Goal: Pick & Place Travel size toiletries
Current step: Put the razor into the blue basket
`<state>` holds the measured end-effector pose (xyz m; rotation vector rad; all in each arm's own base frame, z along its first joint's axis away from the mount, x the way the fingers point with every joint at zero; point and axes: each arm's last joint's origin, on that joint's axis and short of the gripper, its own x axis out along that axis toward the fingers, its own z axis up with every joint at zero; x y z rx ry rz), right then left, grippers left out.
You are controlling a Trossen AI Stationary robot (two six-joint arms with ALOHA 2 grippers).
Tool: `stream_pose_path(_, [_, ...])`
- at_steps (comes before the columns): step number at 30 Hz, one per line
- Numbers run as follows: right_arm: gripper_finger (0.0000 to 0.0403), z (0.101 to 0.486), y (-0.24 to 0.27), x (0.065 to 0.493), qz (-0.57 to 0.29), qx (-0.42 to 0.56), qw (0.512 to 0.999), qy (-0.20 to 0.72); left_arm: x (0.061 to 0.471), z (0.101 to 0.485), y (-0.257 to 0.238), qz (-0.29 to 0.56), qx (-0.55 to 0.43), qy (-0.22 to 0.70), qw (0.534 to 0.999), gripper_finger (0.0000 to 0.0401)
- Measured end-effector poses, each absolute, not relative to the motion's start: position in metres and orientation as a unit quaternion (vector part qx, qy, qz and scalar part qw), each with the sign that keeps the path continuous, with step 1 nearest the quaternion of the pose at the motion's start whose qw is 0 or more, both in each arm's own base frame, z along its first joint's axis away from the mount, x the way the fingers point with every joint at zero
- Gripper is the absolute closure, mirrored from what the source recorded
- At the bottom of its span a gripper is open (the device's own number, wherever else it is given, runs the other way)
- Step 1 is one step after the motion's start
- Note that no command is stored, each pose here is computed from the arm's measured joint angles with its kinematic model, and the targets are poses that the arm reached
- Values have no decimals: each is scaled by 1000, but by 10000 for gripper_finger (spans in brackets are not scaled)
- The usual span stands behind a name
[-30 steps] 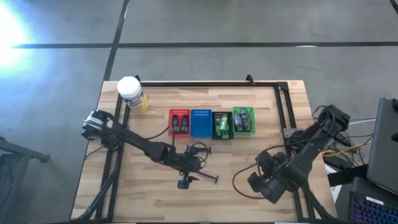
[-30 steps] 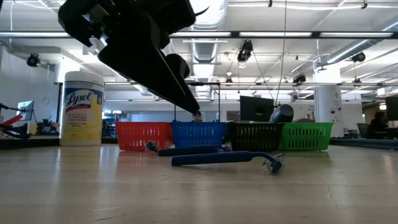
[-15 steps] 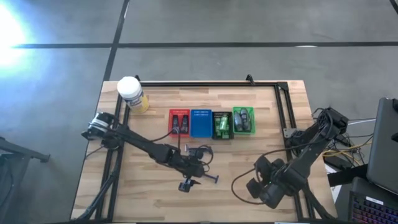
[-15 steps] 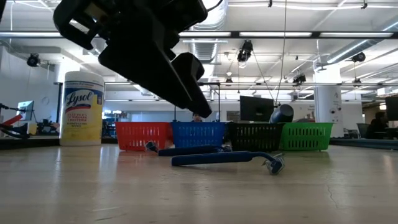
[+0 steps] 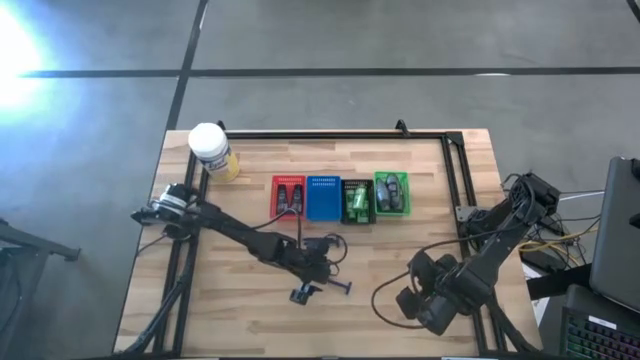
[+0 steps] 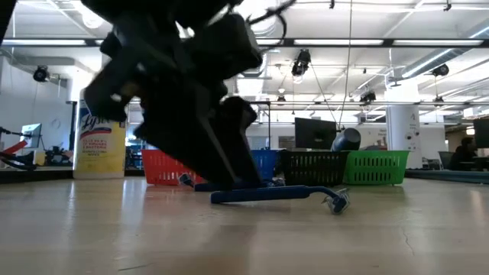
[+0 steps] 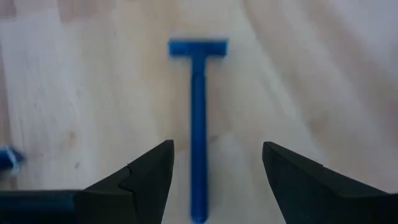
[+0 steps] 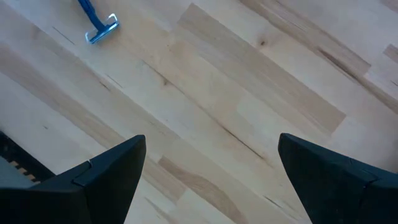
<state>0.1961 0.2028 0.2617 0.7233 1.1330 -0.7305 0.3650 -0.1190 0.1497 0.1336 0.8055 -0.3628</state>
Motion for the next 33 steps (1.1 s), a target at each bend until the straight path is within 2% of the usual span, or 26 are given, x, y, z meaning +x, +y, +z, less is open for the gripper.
stream_pose_path(8, [39,262,203,196,-331,330,721,512,377,133,-117,-167,59,402,898,153])
stream_pose_path(11, [39,262,203,196,-331,331,721,511,382,130,-119,-167,58,404,898,170])
stream_pose_path(15, [39,262,203,196,-331,331,721,511,385,133,-120,-163,51,403,899,226])
stream_pose_path(21, [39,262,203,196,-329,326,722,513,382,141,-120,-162,34,411,896,348])
stream_pose_path(23, [39,262,203,196,-329,325,722,514,381,144,-120,-153,15,418,895,374])
stream_pose_path(29, [39,263,202,195,-328,319,724,516,374,166,-120,-92,-92,420,898,374])
stream_pose_path(33, [39,263,199,192,-362,328,716,499,365,209,-114,8,-210,352,912,374])
